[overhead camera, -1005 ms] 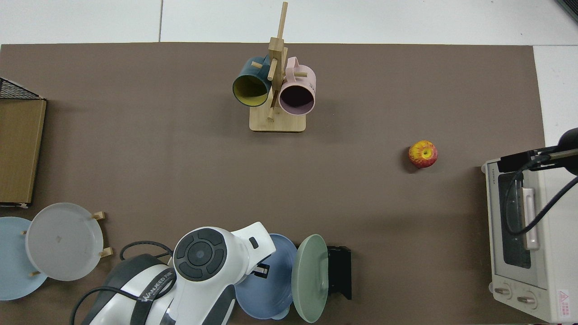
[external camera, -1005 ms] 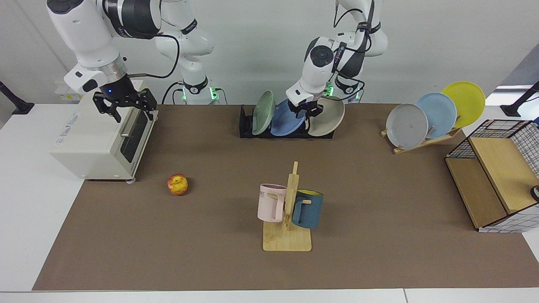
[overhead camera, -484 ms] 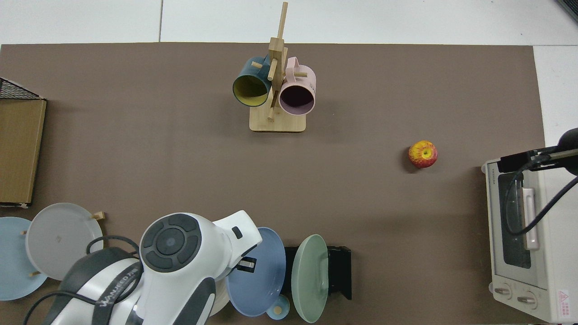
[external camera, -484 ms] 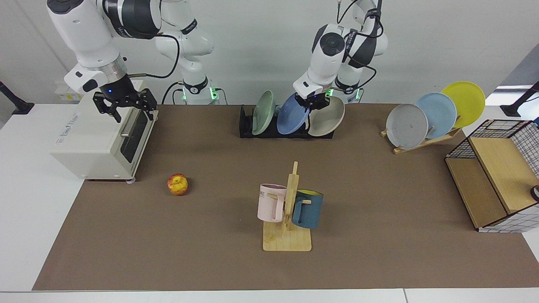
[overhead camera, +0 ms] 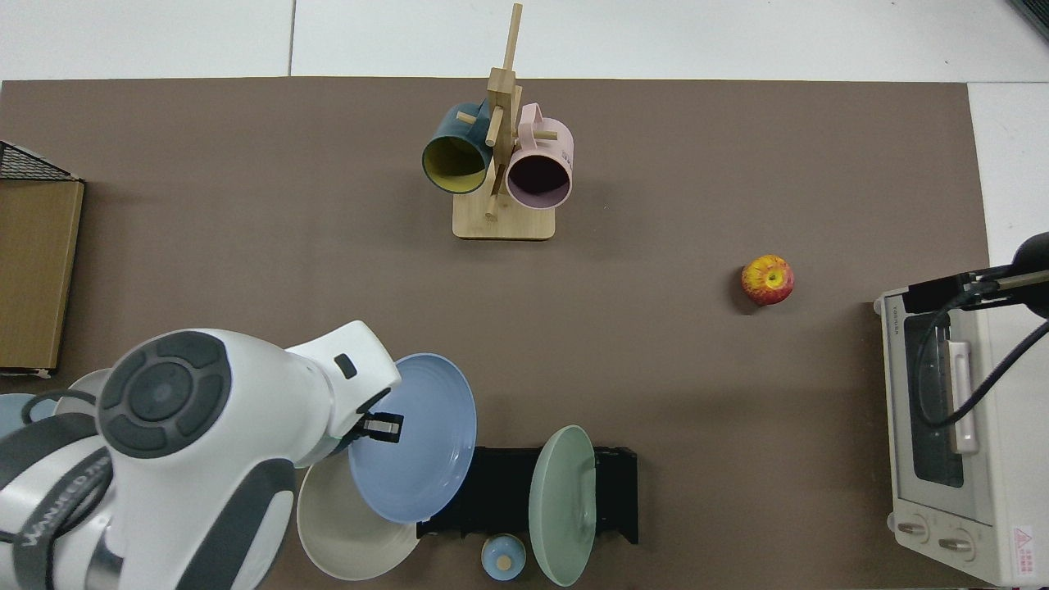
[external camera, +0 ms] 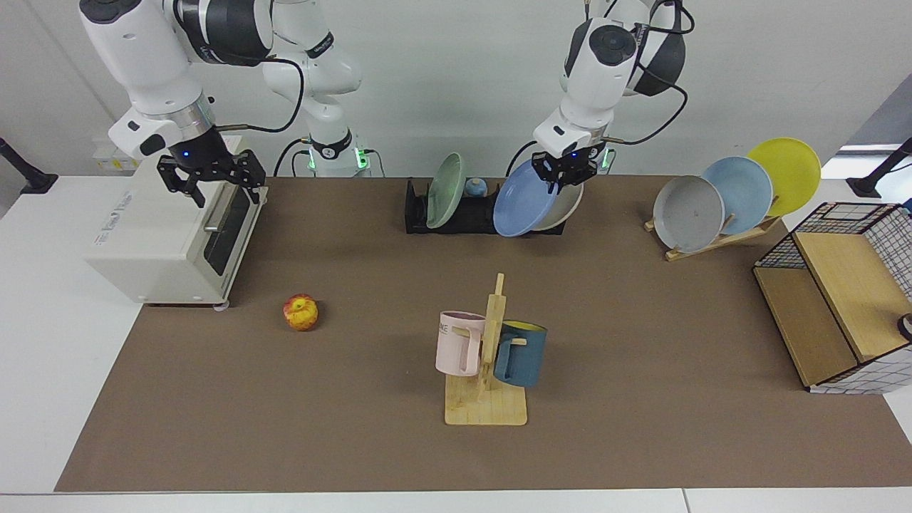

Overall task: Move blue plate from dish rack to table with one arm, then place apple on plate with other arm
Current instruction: 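Grasp the blue plate rim and lift it out of the rack, then carry the blue plate with the left gripper to the table center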

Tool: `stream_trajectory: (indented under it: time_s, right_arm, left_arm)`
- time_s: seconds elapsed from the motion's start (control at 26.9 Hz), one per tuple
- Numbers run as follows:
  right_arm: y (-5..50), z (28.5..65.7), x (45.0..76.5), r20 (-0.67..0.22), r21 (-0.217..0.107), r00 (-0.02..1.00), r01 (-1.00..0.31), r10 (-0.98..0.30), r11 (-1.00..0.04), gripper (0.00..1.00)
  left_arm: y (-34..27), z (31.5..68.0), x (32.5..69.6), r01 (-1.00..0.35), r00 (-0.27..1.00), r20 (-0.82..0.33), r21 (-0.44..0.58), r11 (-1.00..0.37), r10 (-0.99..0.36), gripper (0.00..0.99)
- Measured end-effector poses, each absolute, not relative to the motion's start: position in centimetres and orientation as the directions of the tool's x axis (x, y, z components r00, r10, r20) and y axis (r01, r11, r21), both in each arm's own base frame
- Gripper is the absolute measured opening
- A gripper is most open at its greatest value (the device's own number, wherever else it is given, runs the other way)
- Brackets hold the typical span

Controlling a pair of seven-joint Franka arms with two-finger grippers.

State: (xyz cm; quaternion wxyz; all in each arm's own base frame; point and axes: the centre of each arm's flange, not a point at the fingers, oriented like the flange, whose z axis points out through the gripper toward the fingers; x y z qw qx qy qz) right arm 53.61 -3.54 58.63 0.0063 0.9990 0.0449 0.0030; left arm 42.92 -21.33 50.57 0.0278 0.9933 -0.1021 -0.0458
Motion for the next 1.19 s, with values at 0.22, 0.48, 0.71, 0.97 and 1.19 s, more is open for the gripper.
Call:
stream_trajectory:
  time_s: [0.22,0.48,0.71,0.97,1.19]
  right_arm:
    - [-3.5,58.6,53.6,0.006,0.013,0.996,0.090,0.090,-0.996,1.00]
    - [-3.5,58.6,53.6,0.006,0.013,0.996,0.090,0.090,-0.996,1.00]
    - [-3.5,58.6,53.6,0.006,0.013,0.996,0.090,0.090,-0.996,1.00]
    - [-3.5,58.6,53.6,0.006,0.013,0.996,0.090,0.090,-0.996,1.00]
    - [-3.5,58.6,53.6,0.006,0.013,0.996,0.090,0.090,-0.996,1.00]
  left_arm:
    - [-17.4,52.5,46.2,-0.167,0.984,-0.033,0.118,-0.979,-0.172,0.115]
    - [-13.7,52.0,50.1,-0.268,0.963,0.088,0.263,-0.927,-0.254,0.115]
    - [-14.1,50.3,51.6,-0.233,0.972,0.111,0.414,-0.880,-0.205,0.115]
    - [-14.7,45.0,54.6,-0.067,0.997,0.066,0.590,-0.804,-0.034,0.115]
    - [-16.8,41.2,55.6,-0.037,0.998,0.058,0.600,-0.800,-0.003,0.115]
